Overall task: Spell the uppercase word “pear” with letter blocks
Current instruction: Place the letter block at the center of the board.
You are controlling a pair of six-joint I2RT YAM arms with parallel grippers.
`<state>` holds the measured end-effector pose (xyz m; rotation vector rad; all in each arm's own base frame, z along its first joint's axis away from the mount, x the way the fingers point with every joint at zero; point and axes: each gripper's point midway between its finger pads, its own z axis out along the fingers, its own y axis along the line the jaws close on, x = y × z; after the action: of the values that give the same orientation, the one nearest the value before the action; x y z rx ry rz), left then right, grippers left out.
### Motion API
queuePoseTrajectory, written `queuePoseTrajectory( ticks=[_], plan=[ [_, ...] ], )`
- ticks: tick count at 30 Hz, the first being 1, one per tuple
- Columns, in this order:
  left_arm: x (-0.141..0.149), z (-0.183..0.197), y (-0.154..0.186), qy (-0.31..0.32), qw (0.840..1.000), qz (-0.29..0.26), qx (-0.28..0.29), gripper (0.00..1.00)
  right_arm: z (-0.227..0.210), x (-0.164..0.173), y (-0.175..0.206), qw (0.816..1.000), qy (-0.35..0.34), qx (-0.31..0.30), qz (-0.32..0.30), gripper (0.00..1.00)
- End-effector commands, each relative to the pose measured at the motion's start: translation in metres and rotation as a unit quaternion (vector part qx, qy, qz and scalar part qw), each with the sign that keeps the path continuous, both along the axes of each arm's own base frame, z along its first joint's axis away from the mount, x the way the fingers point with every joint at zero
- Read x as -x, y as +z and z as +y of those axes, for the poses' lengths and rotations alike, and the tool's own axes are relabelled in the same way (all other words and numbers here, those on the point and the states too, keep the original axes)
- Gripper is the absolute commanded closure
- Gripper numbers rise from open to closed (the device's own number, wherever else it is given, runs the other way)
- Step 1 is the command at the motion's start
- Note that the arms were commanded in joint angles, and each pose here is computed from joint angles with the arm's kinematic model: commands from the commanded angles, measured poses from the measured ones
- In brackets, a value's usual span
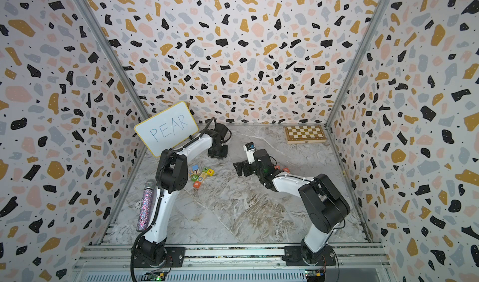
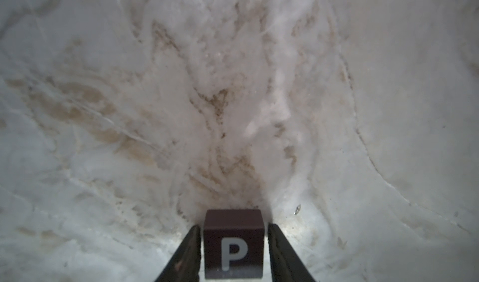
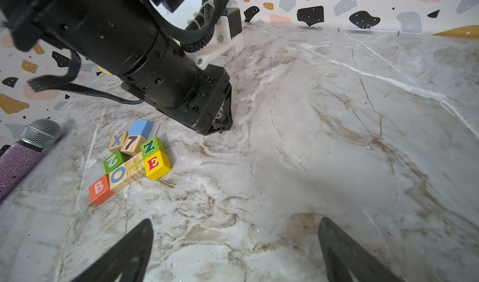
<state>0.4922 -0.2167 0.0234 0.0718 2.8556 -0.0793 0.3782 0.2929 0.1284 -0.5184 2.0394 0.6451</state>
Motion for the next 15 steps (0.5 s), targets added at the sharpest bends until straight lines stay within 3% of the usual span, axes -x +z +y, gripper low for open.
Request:
queuePoseTrajectory(
  ticks=[1,4,5,6,11,15],
  plan=[
    [0.0,-0.002,0.029,0.001,1.0,-0.027,0.01,0.57,-0.001,0.001,0.002,1.0,0.004,-0.003,-0.007,0.0],
    [-0.003,-0.006,0.051,-0.007,0.997,-0.064,0.03,0.57,-0.001,0.002,0.005,1.0,0.006,-0.005,-0.011,0.0],
    [-0.003,-0.008,0.06,-0.013,0.996,-0.078,0.039,0.49,0.0,0.002,0.006,1.0,0.007,-0.006,-0.013,0.0],
    [-0.004,-0.008,0.069,-0.016,0.994,-0.096,0.048,0.49,-0.001,0.002,0.007,1.0,0.007,-0.005,-0.014,0.0],
    [0.001,-0.003,0.109,-0.022,0.983,-0.169,0.067,0.48,0.0,0.002,0.007,1.0,0.009,-0.005,-0.017,0.0],
    [0.01,0.0,0.13,-0.036,0.979,-0.19,0.071,0.48,0.003,0.004,0.009,1.0,0.019,-0.012,-0.016,0.0]
  ],
)
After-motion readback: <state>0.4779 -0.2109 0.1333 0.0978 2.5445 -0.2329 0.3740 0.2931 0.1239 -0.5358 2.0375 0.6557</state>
